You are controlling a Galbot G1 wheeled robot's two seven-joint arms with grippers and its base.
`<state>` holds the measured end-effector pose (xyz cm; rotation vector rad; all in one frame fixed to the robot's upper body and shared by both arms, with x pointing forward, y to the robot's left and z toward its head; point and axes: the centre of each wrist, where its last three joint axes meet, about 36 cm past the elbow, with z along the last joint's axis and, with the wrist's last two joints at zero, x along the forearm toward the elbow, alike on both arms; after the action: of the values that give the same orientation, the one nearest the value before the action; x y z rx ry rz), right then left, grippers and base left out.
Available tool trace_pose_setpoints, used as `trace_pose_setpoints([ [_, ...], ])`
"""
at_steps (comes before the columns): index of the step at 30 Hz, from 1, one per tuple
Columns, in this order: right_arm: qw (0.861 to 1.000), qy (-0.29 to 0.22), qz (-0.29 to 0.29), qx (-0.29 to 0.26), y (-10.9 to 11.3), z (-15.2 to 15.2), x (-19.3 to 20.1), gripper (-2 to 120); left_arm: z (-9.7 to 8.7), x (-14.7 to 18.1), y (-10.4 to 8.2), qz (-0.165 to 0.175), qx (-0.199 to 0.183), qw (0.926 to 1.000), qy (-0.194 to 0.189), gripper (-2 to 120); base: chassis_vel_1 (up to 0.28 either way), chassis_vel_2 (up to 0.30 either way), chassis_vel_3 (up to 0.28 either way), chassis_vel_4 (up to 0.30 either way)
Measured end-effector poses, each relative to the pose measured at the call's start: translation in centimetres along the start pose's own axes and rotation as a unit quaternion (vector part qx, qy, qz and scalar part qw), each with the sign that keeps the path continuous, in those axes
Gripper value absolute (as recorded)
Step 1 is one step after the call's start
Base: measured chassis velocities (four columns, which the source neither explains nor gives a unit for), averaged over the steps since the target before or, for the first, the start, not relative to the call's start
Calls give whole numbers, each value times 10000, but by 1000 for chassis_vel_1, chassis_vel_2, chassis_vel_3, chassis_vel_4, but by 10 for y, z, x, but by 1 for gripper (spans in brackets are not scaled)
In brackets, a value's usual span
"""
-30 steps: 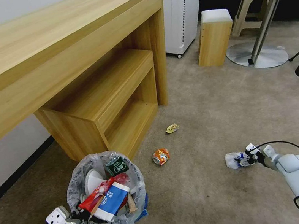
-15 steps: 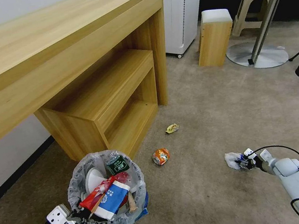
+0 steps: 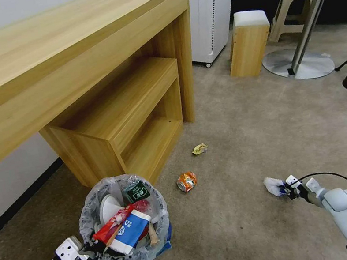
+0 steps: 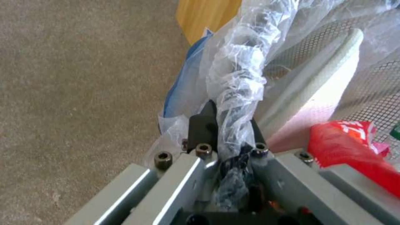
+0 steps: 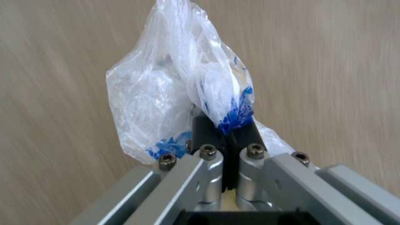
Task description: Pick up the trash bin and place the garbage on the floor into it.
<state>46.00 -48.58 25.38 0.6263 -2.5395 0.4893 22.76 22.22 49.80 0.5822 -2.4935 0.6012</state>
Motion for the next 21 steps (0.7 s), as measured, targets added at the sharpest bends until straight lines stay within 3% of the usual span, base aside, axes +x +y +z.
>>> trace_pose_setpoints([
  [1, 10000, 0, 0, 0, 0, 0, 0, 0, 0, 0, 0, 0, 0, 10000, 0, 1, 0, 0, 0, 0],
  [4, 9883, -1388, -617, -161, 7, -46, 12, 0, 2, 0, -1, 27, 20, 10000, 44, 1, 0, 0, 0, 0],
  [5, 9883, -1388, -617, -161, 7, -46, 12, 0, 2, 0, -1, 27, 20, 10000, 44, 1, 0, 0, 0, 0],
  [7, 9659, -2246, -1289, -32, 9, -72, 17, 0, 6, 0, -4, 68, 32, 9999, 103, 1, 0, 0, 0, 0],
  [8, 9659, -2246, -1289, -32, 9, -72, 17, 0, 6, 0, -4, 68, 32, 9999, 103, 1, 0, 0, 0, 0],
  [12, 9104, -3353, -2411, 238, 21, -116, 24, 0, 20, -4, -10, 127, -10, 9996, 253, 1, 0, 0, 0, 0],
  [13, 9104, -3353, -2411, 238, 21, -116, 24, 0, 20, -4, -10, 127, -10, 9996, 253, 1, 0, 0, 0, 0],
  [15, 8811, -3845, -2754, 80, 34, -129, 22, 0, 28, -6, -13, 144, -29, 9994, 309, 1, 0, 0, 0, 0],
  [16, 8811, -3845, -2754, 80, 34, -129, 22, 0, 28, -6, -13, 144, -29, 9994, 309, 1, 0, 0, 0, 0],
  [19, 8326, -4474, -3244, -382, 61, -143, 8, 0, 37, -5, -19, 203, -3, 9990, 392, 1, 0, 0, 0, 0],
  [20, 8326, -4474, -3244, -382, 61, -143, 8, 0, 37, -5, -19, 203, -3, 9990, 392, 1, 0, 0, 0, 0],
  [21, 8233, -4557, -3353, -456, 68, -148, 3, 0, 38, -5, -21, 221, 4, 9989, 406, 1, 0, 0, 0, 0],
])
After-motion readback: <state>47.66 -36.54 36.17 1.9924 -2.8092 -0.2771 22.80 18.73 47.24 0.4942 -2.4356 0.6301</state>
